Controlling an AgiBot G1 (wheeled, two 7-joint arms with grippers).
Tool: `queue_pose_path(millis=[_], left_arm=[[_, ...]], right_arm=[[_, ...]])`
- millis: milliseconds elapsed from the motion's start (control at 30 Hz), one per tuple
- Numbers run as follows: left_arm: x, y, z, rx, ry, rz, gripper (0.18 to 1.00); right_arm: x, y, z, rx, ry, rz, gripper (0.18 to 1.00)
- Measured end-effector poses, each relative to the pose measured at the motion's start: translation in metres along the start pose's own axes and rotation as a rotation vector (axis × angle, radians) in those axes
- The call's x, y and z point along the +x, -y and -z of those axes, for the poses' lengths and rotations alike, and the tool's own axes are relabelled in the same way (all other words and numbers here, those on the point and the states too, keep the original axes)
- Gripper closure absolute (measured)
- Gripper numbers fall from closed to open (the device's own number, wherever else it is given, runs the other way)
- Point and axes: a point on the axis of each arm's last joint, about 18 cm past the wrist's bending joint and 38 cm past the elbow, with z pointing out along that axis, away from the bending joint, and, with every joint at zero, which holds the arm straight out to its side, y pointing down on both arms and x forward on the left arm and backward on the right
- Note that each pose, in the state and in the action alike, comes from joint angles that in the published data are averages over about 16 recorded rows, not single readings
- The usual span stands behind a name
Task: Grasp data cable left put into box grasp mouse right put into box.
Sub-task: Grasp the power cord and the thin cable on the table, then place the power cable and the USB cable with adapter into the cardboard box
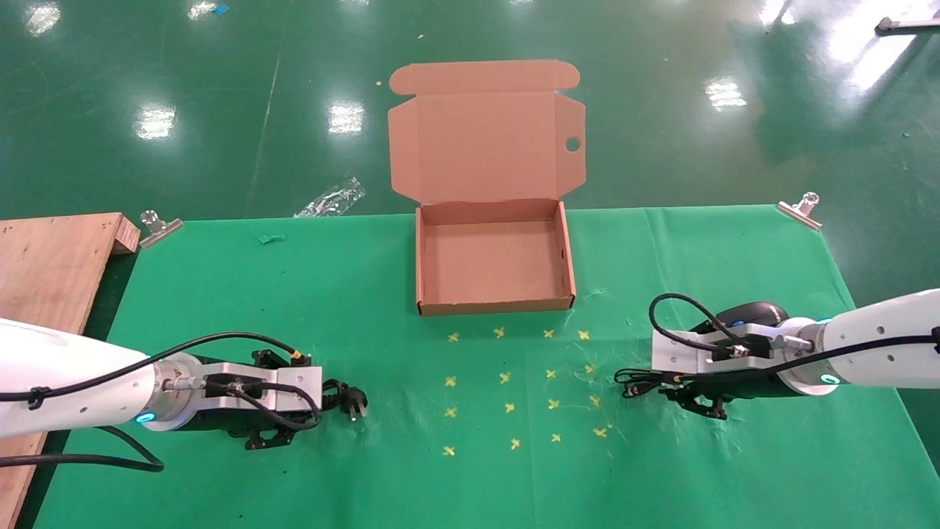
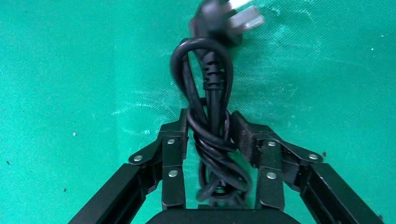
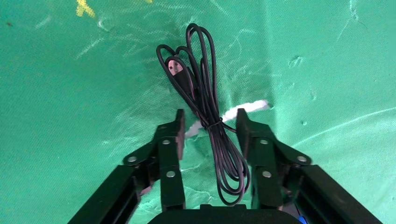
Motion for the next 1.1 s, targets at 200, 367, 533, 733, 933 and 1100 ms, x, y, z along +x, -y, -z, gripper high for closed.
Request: queue_pose_path(millis=[200,367,533,733,933,1100], left_arm=[[-0.002,0.001,0.001,0.004,0.001,0.000,0.788],[-0.009,0.010,0.010,0.036,0.003,0.003,0.843],[-0.029,0.035,0.027,0.116,0.028,-0.007,0.864],[-0.061,0.094,0.038,0.237,0.091,-0.052,0.865],[-0.090,0.165,0.022,0.294,0.199,-0.111,0.865],[-0.099,0.210,-0.004,0.273,0.292,-0.161,0.866]], right_arm=[[0.001,0.000,0.002,0.003,-0.004,-0.001,0.734],[0.013,0.002,0.013,0.012,-0.035,-0.002,0.835],[0.034,0.005,0.040,0.018,-0.096,0.002,0.906],[0.062,0.005,0.090,0.018,-0.194,0.004,0.953],[0.076,0.000,0.137,0.004,-0.264,-0.004,0.968],[0.079,-0.007,0.167,-0.013,-0.288,-0.020,0.970]])
